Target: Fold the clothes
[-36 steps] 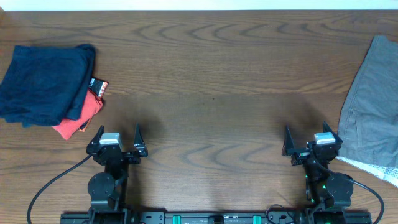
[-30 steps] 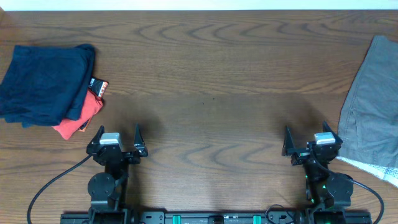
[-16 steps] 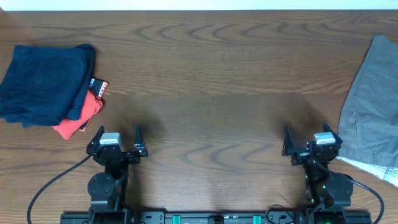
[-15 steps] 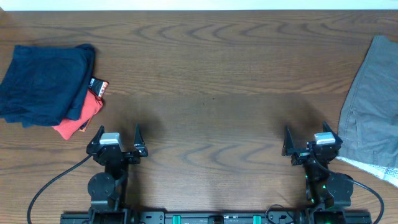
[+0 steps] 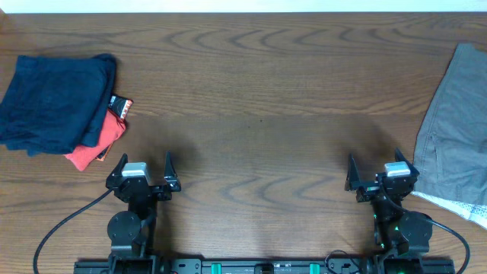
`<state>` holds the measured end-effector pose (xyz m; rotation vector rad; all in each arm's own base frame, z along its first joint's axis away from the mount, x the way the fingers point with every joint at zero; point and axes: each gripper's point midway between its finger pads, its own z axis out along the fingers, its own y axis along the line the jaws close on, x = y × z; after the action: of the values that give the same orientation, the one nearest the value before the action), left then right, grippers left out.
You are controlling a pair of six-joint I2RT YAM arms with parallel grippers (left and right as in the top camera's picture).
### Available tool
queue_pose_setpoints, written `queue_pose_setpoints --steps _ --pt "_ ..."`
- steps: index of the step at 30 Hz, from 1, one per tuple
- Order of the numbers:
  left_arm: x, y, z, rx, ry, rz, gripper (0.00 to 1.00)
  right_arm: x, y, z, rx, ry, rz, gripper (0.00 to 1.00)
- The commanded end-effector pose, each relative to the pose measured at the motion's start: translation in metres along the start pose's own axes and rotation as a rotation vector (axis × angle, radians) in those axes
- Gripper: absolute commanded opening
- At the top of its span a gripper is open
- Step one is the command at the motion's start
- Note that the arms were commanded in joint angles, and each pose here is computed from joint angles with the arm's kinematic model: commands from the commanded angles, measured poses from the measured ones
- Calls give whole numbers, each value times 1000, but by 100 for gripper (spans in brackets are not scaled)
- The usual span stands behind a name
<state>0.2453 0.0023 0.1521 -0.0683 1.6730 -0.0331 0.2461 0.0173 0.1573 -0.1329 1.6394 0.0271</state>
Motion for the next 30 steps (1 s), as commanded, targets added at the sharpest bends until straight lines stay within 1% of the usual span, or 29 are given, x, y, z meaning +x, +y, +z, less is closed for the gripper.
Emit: queue_pose_setpoints --steps 1,21,30 --pt "15 5 0 -23 50 12 98 2 2 0 -10 7 -9 99" --pt "15 5 0 -23 51 12 98 2 2 0 -9 8 -7 99" --pt "18 5 0 -25 75 -16 98 0 -7 -2 44 24 78 99"
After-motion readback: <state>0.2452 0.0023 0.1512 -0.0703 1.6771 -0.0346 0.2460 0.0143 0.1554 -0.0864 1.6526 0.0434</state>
